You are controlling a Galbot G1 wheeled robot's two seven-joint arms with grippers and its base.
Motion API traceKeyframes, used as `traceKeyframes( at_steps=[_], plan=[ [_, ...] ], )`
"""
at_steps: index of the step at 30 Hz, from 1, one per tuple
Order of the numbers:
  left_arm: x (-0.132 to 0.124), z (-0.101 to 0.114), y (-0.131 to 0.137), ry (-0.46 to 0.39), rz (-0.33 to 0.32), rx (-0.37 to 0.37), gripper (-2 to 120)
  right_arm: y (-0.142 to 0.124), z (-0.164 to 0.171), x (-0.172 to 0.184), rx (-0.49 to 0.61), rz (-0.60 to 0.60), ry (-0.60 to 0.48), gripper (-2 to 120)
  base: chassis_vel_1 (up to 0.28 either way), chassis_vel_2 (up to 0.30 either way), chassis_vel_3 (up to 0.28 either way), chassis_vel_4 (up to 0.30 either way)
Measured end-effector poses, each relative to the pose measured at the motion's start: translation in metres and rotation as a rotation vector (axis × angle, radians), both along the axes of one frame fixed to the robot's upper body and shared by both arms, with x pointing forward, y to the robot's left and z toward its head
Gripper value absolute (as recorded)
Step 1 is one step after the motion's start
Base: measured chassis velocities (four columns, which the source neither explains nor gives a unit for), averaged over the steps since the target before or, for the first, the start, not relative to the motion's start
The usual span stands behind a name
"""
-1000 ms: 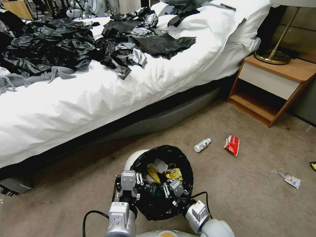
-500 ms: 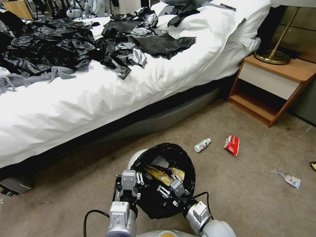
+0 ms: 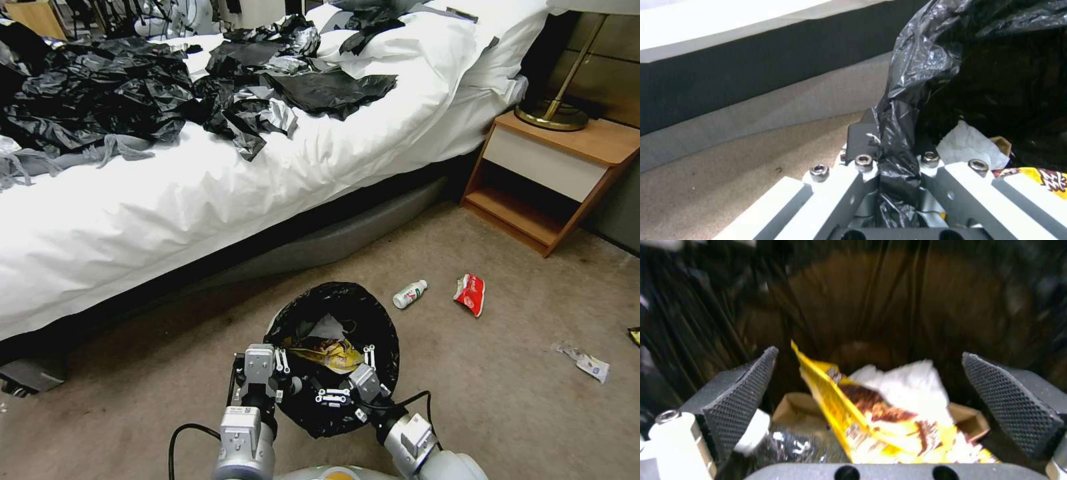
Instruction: Pick up the trash bin, then pick up the garbage from the floor and place it into the trash bin.
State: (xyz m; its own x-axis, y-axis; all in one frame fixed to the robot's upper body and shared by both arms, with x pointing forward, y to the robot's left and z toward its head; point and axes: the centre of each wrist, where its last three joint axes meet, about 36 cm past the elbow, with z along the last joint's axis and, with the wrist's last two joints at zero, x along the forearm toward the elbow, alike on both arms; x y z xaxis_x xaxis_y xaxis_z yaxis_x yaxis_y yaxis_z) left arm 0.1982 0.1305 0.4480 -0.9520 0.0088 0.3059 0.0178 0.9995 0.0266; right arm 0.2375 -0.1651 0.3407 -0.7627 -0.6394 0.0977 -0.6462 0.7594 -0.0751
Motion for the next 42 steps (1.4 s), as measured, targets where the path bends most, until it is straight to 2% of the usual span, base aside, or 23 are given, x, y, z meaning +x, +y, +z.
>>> traceKeyframes(
  at_steps=[6,13,15,19,22,26,32,42],
  plan=[
    [0.003,-0.003,0.002,0.004,0.006,0.003,1,-0.007,0.02,-0.002,0.003,-0.009,-0.065,100,0.0,0.0,0.0,0.0],
    [0.009,-0.007,0.007,0.012,0.022,0.002,1,-0.017,0.058,-0.006,0.028,-0.071,-0.21,100,0.0,0.0,0.0,0.0],
    [0.009,-0.007,0.008,0.013,0.022,0.002,1,-0.017,0.059,-0.007,0.03,-0.075,-0.215,100,0.0,0.0,0.0,0.0],
    [0.011,-0.009,0.009,0.014,0.029,0.001,1,-0.019,0.078,-0.01,0.053,-0.169,-0.286,100,0.0,0.0,0.0,0.0],
    [0.011,-0.009,0.01,0.017,0.033,-0.001,1,-0.022,0.097,-0.015,0.068,-0.327,-0.383,100,0.0,0.0,0.0,0.0],
    [0.011,-0.01,0.009,0.019,0.034,-0.003,1,-0.031,0.096,-0.017,0.059,-0.409,-0.421,100,0.0,0.0,0.0,0.0],
    [0.01,-0.011,0.01,0.019,0.02,-0.021,1,-0.055,0.062,-0.022,0.052,-0.528,-0.398,100,0.0,0.0,0.0,0.0],
    [0.01,-0.011,0.011,0.002,0.018,-0.031,1,-0.057,0.047,-0.025,0.098,-0.595,-0.35,100,0.0,0.0,0.0,0.0]
  ],
)
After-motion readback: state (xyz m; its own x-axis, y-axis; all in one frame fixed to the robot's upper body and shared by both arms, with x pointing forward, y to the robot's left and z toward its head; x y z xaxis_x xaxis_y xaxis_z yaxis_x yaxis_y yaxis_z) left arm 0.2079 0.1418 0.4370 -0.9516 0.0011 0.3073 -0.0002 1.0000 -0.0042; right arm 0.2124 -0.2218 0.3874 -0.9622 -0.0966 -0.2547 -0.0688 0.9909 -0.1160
